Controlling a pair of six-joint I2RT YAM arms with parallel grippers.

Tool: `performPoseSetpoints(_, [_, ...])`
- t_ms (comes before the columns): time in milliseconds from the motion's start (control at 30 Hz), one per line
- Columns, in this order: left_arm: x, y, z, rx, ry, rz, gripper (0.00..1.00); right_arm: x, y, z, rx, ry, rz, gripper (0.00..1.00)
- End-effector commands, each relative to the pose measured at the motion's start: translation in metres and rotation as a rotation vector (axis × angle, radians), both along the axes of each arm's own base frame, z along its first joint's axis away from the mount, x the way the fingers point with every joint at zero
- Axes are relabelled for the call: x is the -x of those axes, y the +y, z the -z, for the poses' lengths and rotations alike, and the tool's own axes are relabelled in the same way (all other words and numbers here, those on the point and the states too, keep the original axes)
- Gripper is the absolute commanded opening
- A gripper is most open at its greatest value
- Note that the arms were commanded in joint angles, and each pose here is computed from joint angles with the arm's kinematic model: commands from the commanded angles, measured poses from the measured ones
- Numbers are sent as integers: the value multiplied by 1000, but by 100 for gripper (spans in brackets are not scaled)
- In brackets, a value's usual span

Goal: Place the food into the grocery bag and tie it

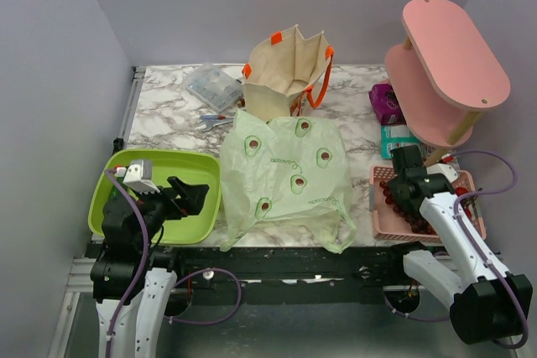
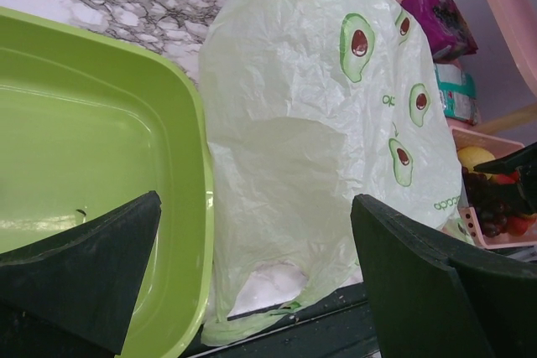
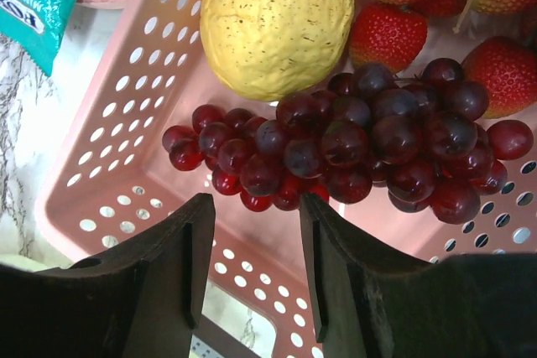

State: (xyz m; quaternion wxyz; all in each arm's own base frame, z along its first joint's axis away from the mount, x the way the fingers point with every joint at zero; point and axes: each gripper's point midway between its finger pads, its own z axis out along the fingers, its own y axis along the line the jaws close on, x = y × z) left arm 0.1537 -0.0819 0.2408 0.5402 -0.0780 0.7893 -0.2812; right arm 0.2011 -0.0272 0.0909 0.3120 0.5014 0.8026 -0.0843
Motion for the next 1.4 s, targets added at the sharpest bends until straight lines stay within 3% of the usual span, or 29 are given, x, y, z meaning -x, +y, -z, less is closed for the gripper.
performPoseSetpoints(0, [-2,4,2,-18,-10,-21,98,-6,-13,0,59,-40,62,51])
performPoseSetpoints(567, [-2,5,3,-18,-9,-25,99,-10,-17,20,88,-8,71,45])
performPoseSetpoints(667, [-2,5,3,-18,-10,-25,99,-11,-18,19,98,-12,71,37])
performPoseSetpoints(967, [-2,5,4,-18,-4,-23,99,-11,-20,21,112,0,75,1])
performPoseSetpoints(1367, [-3,5,4,-18,-8,-26,98,-33,-6,-36,75,-120,-62,1])
